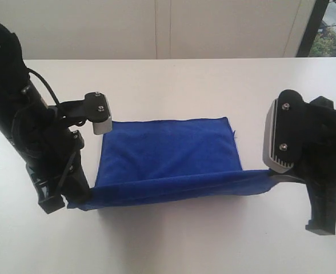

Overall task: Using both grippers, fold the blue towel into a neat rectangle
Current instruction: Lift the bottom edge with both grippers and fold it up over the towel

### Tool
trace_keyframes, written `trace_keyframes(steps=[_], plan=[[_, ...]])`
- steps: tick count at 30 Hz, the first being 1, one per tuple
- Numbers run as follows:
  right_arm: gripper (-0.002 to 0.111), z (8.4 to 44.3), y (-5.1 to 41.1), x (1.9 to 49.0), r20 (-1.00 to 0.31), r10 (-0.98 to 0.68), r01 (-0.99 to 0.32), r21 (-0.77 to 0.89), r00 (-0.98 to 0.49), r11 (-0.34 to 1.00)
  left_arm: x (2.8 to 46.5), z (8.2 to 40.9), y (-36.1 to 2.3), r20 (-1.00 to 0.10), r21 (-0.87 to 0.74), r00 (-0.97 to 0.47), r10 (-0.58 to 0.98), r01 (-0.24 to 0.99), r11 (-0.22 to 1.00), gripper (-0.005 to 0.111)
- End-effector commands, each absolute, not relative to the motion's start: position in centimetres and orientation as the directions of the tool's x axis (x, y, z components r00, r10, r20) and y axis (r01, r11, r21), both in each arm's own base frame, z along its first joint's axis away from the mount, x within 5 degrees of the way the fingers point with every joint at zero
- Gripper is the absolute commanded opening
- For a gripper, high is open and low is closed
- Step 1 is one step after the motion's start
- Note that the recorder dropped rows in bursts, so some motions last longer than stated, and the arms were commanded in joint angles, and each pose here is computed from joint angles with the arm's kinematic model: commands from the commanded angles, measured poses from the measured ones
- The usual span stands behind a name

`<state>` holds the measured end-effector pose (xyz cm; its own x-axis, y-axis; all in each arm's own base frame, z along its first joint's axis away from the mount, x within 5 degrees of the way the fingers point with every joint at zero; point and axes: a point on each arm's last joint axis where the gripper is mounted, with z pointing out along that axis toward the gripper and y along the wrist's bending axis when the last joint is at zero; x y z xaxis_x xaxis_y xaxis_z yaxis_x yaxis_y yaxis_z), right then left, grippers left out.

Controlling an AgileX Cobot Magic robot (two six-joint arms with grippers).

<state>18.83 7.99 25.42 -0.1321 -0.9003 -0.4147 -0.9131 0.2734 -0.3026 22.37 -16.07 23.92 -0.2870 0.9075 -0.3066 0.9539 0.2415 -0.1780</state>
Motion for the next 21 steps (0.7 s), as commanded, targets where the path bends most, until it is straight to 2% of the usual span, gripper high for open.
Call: trace_keyframes(steps=[1, 10, 16, 21], plan=[[0.000, 25.8, 7.7, 17.6, -0.397, -0.909, -0.930, -0.268, -0.131, 0.251, 20.9, 24.9, -15.6, -0.297, -0.222, -0.273, 0.915, 0.952, 0.212, 0.000], [0.000, 26.3, 7.5, 16.5, -0.399, -0.908, -0.942, -0.238, -0.128, 0.238, 19.8, 25.9, -15.3, -0.294, -0.269, -0.267, 0.918, 0.944, 0.189, 0.000], [0.000, 26.9, 7.6, 18.0, -0.462, -0.878, -0.875, -0.363, -0.129, 0.319, 21.0, 25.8, -15.6, -0.355, -0.155, -0.279, 0.892, 0.959, 0.238, 0.000], [0.000, 26.6, 7.8, 19.3, -0.490, -0.857, -0.837, -0.395, -0.156, 0.378, 22.2, 26.0, -15.8, -0.414, -0.058, -0.293, 0.862, 0.953, 0.296, 0.000]])
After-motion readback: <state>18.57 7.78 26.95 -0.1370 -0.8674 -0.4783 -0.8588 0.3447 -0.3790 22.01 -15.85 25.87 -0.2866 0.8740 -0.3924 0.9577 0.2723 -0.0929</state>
